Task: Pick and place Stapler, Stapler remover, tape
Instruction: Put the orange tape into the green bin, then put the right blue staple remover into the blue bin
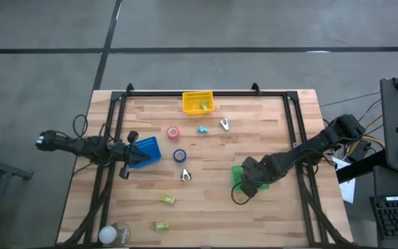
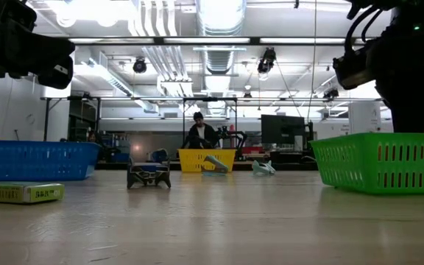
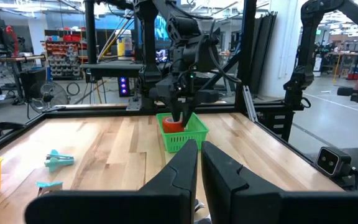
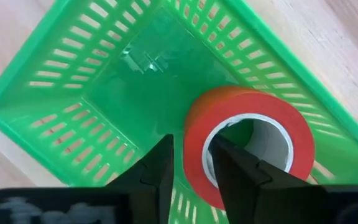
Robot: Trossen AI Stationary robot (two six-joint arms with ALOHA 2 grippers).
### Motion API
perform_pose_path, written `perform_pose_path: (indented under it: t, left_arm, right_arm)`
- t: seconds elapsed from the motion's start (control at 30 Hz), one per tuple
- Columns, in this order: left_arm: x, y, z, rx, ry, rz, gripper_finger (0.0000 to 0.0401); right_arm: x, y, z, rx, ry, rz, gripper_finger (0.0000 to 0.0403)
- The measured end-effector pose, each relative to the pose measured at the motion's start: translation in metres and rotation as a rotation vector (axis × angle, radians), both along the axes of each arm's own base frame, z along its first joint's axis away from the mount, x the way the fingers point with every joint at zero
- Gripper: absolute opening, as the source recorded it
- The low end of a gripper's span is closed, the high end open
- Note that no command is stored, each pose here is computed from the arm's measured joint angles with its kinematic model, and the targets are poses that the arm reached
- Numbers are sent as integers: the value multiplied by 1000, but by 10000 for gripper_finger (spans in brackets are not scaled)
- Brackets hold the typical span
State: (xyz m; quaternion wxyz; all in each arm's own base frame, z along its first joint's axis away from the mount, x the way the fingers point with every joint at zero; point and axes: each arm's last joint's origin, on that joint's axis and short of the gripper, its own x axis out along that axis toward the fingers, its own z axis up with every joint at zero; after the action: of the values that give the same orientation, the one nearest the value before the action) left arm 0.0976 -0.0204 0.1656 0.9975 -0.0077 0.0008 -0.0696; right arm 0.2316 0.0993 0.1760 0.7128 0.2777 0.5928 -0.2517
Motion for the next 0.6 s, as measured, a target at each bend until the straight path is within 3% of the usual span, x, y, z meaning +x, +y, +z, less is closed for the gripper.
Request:
perform_pose_path:
  t: [0.37,0.6]
  left_arm:
    - [0,0,0,0,0,0,26]
    - [0,0,0,0,0,0,26]
  right_arm:
    - [19,8,37,14,-114,75,158]
    - [34,11,69,-94,-248,148,168]
